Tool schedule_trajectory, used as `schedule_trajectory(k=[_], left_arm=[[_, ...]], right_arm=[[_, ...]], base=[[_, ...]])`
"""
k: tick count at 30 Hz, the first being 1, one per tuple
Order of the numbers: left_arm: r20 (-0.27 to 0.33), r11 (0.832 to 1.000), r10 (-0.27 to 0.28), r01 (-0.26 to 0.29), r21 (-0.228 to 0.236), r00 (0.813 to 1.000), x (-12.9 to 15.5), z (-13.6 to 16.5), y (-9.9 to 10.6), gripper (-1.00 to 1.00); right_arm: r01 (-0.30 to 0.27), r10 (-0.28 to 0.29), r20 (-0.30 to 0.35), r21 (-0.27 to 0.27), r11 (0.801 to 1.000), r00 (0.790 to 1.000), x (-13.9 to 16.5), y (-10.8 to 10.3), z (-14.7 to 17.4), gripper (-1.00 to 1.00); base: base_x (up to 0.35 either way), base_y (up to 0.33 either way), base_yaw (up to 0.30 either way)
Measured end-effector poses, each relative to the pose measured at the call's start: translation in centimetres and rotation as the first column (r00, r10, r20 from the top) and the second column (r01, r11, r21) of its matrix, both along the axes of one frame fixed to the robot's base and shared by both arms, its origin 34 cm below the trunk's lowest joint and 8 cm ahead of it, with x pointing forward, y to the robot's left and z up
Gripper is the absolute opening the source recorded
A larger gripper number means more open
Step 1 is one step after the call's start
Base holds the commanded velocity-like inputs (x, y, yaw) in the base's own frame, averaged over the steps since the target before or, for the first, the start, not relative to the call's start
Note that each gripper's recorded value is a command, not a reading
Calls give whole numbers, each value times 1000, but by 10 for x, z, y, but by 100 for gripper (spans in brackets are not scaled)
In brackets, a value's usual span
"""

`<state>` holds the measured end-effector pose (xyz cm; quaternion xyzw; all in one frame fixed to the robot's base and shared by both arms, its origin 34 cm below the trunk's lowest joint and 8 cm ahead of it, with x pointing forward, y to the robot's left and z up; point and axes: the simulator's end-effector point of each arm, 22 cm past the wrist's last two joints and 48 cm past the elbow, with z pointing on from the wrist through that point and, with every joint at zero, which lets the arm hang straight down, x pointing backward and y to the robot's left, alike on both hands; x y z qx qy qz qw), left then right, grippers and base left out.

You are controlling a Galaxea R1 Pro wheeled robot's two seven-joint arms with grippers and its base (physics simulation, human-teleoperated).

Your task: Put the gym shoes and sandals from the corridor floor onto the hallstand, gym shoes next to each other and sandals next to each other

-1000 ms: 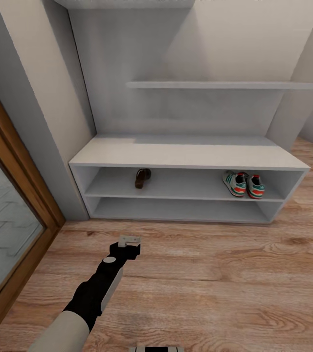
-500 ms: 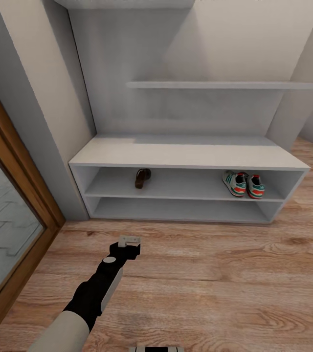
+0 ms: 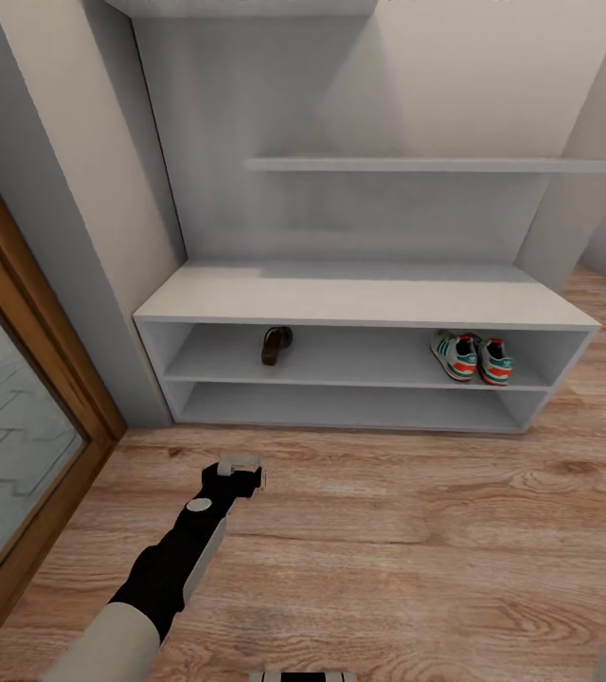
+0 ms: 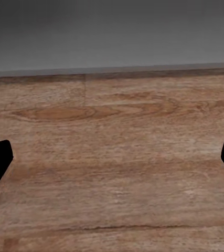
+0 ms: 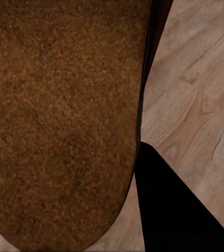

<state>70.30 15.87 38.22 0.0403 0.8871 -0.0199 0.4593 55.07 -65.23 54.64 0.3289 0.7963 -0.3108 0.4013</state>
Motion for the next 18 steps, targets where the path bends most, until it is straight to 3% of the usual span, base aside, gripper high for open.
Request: schedule_trajectory(k=[1,2,3,4,6,8,9,10,12,13,14,15,18], left_arm=[[12,1000,-2,2,-2,1000,2,2,2,100],[52,1000,-22,23,-16,998,7,10,3,100],[67,999,-35,37,-23,997,8,13,2,100],[79,998,-50,52,-29,996,9,16,2,100],[107,992,-109,114,-47,988,10,21,-1,100],[129,964,-244,255,-81,961,4,24,-5,100],[135,936,-324,338,-98,936,-3,25,-5,100],[140,914,-374,390,-110,917,-8,26,-6,100],[146,892,-417,435,-121,897,-13,28,-9,100],[168,852,-483,506,-138,859,-22,32,-17,100],[182,833,-509,535,-142,841,-26,34,-20,100],[196,817,-531,559,-142,825,-29,36,-22,100],[226,767,-595,629,-129,771,-40,40,-20,100]], right_arm=[[-30,30,-12,-3,1000,999,10,9,-2,-100],[-94,93,-52,-19,995,994,30,29,-7,-100],[-167,166,-43,-12,986,985,55,53,-7,-100],[-176,174,-59,-18,984,983,56,55,-9,-100],[-259,257,-75,-20,966,963,81,84,-12,-100],[-389,384,-98,-33,921,918,116,132,-13,-100],[-444,439,-103,-32,895,892,129,158,-15,-100],[-489,485,-99,-17,872,869,140,183,-18,-100],[-522,520,-102,5,853,848,146,206,-23,-100],[-555,561,-120,79,828,819,147,243,-39,-100],[-600,614,-103,142,788,782,152,279,-47,-100],[-602,623,-114,171,780,774,150,288,-52,-100],[-662,698,-91,251,706,710,153,340,-61,-100]], base=[[0,0,0],[0,0,0],[0,0,0],[0,0,0],[0,0,0],[0,0,0],[0,0,0],[0,0,0],[0,0,0],[0,0,0],[0,0,0],[0,0,0],[0,0,0]])
